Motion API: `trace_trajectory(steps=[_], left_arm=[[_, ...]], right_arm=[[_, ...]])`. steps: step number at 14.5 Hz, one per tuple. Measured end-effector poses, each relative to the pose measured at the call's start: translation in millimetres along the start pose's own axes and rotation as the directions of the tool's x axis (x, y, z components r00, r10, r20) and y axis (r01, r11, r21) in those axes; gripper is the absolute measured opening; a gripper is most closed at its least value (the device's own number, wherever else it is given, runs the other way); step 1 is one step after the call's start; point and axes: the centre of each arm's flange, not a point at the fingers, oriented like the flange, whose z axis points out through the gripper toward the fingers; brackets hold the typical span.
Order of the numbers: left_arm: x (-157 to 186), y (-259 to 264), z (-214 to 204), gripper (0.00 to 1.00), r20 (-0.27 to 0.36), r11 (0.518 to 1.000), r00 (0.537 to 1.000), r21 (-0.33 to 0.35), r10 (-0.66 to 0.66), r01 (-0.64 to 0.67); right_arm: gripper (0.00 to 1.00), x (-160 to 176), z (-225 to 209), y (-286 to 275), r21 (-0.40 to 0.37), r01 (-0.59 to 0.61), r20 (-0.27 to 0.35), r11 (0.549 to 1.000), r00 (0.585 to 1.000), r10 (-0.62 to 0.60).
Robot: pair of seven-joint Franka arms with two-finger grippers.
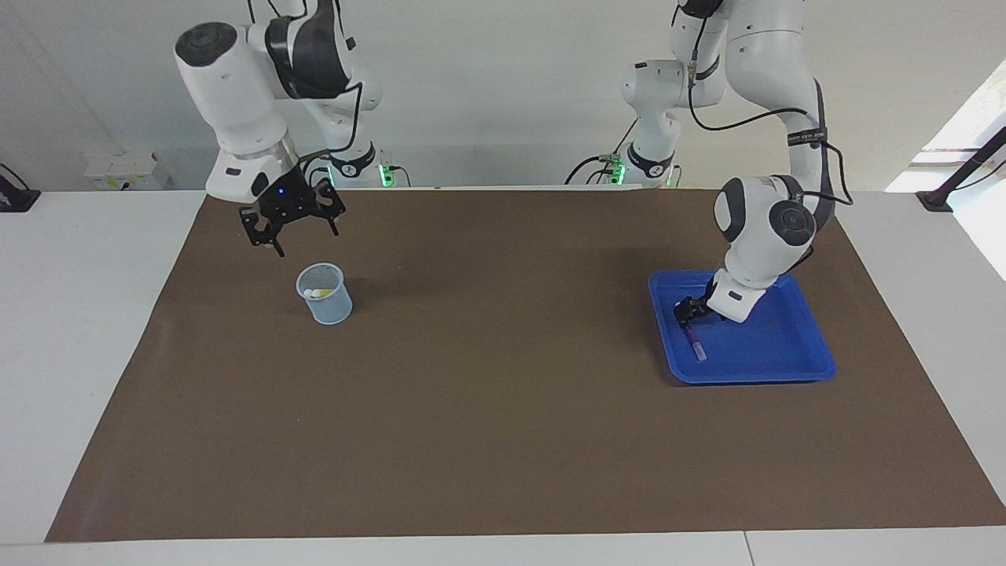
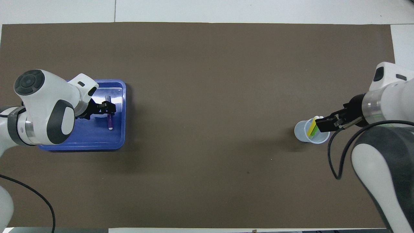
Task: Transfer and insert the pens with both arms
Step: 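Grasp the purple pen with the left gripper while the right gripper releases, then lift the purple pen with the left gripper toward the right gripper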
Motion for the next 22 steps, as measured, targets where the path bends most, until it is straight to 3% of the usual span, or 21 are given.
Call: trace_trajectory(steps=[2,3,7,8,10,11,15,16,19,22], left_arm=[[1,2,7,0.99,0.008,1.000,1.000,-0.009,-0.005,0.005],[2,3,9,0.99,0.012,1.000,1.000,-0.012,-0.007,0.007],[1,9,11,0.96,0.013,1.000,1.000,-0.015,0.002,-0.001],[1,9,11,0.90,0.013,1.000,1.000,-0.015,0.002,-0.002],[3,9,8,0.70,0.008,1.000,1.000,-0.016,0.002,-0.002],[3,9,8,0.70,0.007,1.000,1.000,-0.016,0.002,-0.002],[7,10,2,0.22,-0.006,1.000,1.000,-0.020,0.001,-0.001],[7,10,2,0.17,-0.006,1.000,1.000,-0.021,0.000,-0.001],[8,10,2,0.17,-0.006,1.000,1.000,-0.027,-0.005,0.005],[12,11,-9,0.17,0.019,0.997,0.999,-0.066,-0.039,0.040]], right_arm=[[1.00,1,-42,-7,0.216,-0.138,-0.044,0.966,0.987,0.151],[1.00,-1,-51,-5,0.292,-0.231,-0.026,0.928,0.968,0.249],[1.00,0,-45,-6,0.413,-0.468,0.119,0.781,0.878,0.464],[1.00,2,-45,-9,0.437,-0.525,0.152,0.730,0.843,0.516],[1.00,7,-47,-18,0.464,-0.621,0.213,0.632,0.771,0.601],[1.00,11,-47,-26,0.468,-0.647,0.239,0.601,0.748,0.619],[1.00,23,-45,-60,0.456,-0.683,0.272,0.571,0.718,0.641],[1.00,26,-46,-64,0.456,-0.693,0.266,0.559,0.705,0.657],[1.00,39,-47,-89,0.456,-0.729,0.261,0.510,0.657,0.707],[1.00,47,-45,-120,0.451,-0.745,0.274,0.492,0.640,0.718]])
